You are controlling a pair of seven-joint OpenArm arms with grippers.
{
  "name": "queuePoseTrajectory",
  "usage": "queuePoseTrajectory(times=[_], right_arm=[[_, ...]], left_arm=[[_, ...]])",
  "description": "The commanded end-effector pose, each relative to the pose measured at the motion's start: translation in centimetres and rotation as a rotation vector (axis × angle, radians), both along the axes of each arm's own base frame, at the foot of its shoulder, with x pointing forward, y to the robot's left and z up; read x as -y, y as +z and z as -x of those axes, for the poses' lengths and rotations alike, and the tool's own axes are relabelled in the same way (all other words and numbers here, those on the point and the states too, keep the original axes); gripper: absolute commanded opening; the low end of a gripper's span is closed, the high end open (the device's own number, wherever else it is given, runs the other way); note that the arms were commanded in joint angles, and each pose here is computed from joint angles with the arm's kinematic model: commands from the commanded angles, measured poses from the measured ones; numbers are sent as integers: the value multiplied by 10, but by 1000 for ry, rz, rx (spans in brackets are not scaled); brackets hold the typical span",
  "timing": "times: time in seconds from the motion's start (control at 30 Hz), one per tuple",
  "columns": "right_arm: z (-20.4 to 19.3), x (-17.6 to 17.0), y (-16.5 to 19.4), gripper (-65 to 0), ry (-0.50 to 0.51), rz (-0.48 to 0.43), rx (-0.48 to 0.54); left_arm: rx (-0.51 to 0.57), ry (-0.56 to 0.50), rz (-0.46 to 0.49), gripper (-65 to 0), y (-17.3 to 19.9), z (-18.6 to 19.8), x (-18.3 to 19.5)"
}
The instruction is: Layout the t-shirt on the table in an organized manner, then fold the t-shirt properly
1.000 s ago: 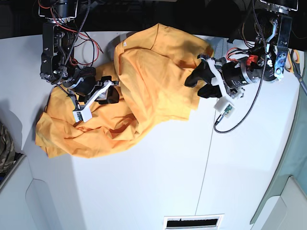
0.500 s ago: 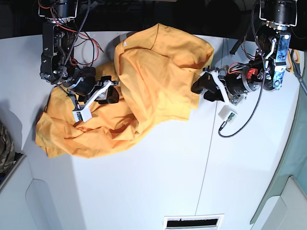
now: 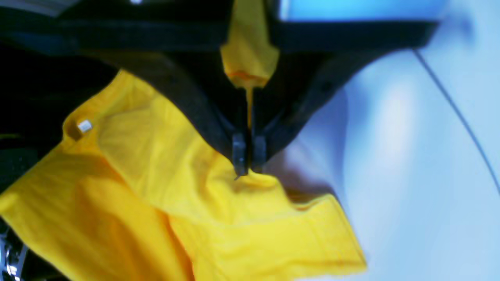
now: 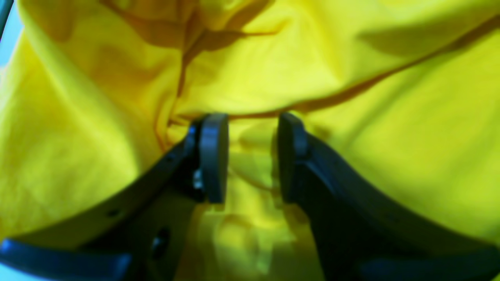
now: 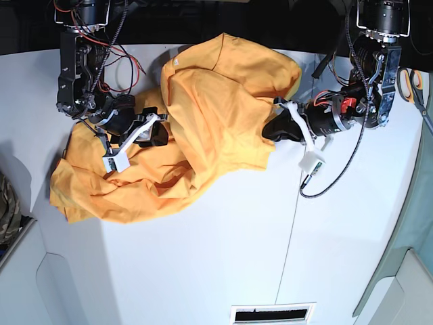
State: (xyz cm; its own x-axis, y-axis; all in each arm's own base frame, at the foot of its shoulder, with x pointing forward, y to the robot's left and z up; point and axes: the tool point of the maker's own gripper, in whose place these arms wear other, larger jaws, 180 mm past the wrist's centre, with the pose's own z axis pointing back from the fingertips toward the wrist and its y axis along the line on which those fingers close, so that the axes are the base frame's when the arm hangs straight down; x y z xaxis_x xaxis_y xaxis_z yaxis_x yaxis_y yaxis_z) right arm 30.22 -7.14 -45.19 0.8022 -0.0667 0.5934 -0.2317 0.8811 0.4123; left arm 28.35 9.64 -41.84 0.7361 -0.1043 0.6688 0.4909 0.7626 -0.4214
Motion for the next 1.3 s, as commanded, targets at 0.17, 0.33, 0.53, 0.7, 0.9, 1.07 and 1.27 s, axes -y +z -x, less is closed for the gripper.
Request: queuePoseTrajectory(times=[0.17,0.33,0.53,0.7,0.9,1.07,1.27], right_arm=[[-11,1,11,-433,-5,-9,50],[-11,1,11,-433,-5,-8,49],[-10,0,11,-433,-5,-9,48],[-8,0,9,-433,-5,-9,42],[9,1,-2,-433,-7,-10,8],[22,1,-10,-433,-10,-11,-17],[27,0,-12,-433,-13,-18,-27]], left_arm=[[220,-12,-69,-650,67,-74,-29],[416,5,-224,-650,128,-133,-63],[569,126,-321,-650,193,-198,-95],[583,270,-259,-650,222,-245,-117],[612,303,-107,-572,254,-281,-92],[491,237,-50,-291,227,-274,-58],[288,115,-4,-291,180,-236,-50]])
